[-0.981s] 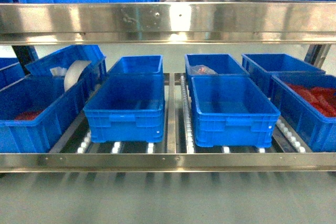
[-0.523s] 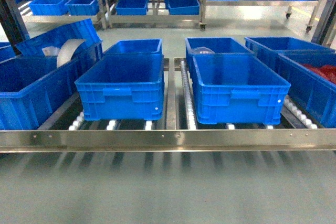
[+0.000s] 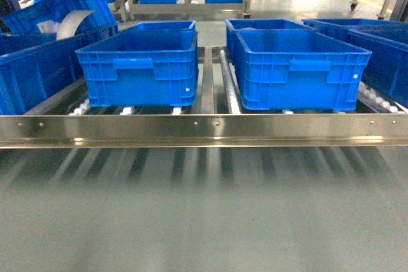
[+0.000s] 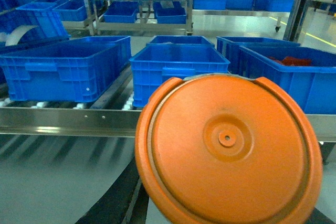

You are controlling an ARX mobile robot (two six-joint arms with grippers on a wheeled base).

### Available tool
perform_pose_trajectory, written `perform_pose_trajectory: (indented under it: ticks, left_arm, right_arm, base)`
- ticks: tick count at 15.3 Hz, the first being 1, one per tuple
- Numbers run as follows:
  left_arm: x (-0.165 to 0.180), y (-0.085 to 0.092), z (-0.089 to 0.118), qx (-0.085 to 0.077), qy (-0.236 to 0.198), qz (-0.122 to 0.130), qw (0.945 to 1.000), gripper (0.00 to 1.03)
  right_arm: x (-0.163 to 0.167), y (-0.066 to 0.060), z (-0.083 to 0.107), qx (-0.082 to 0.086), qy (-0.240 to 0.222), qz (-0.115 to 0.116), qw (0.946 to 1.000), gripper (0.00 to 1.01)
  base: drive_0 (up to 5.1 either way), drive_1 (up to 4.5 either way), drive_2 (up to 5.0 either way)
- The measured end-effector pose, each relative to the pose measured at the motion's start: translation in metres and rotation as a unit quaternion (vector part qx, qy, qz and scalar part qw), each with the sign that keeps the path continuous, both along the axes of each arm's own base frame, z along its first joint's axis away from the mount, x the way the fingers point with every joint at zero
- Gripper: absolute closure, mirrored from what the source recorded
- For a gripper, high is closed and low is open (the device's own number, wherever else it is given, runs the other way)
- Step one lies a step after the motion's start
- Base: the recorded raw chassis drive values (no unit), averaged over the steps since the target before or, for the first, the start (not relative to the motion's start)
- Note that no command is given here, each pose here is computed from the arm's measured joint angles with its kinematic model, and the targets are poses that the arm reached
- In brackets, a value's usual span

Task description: Sort blue parts and orange caps into right shelf containers

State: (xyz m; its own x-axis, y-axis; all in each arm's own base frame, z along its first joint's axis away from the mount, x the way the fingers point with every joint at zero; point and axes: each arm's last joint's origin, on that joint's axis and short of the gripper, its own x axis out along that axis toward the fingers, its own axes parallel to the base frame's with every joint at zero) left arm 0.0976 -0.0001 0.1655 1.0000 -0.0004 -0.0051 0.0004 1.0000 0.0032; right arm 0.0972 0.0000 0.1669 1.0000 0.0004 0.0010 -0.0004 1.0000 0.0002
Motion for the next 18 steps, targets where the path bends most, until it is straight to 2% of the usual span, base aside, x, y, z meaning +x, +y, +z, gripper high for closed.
perform_pose_trajectory:
  ticks: [18]
  left_arm:
    - [0.0000,0.0000,-0.0001,0.000,0.000,0.000,1.0000,0.61]
  right_arm:
    - [0.0000,0.0000,0.0000,0.000,0.000,0.000,1.0000,0.58]
  base:
    - [-0.3,-0.30,-0.3]
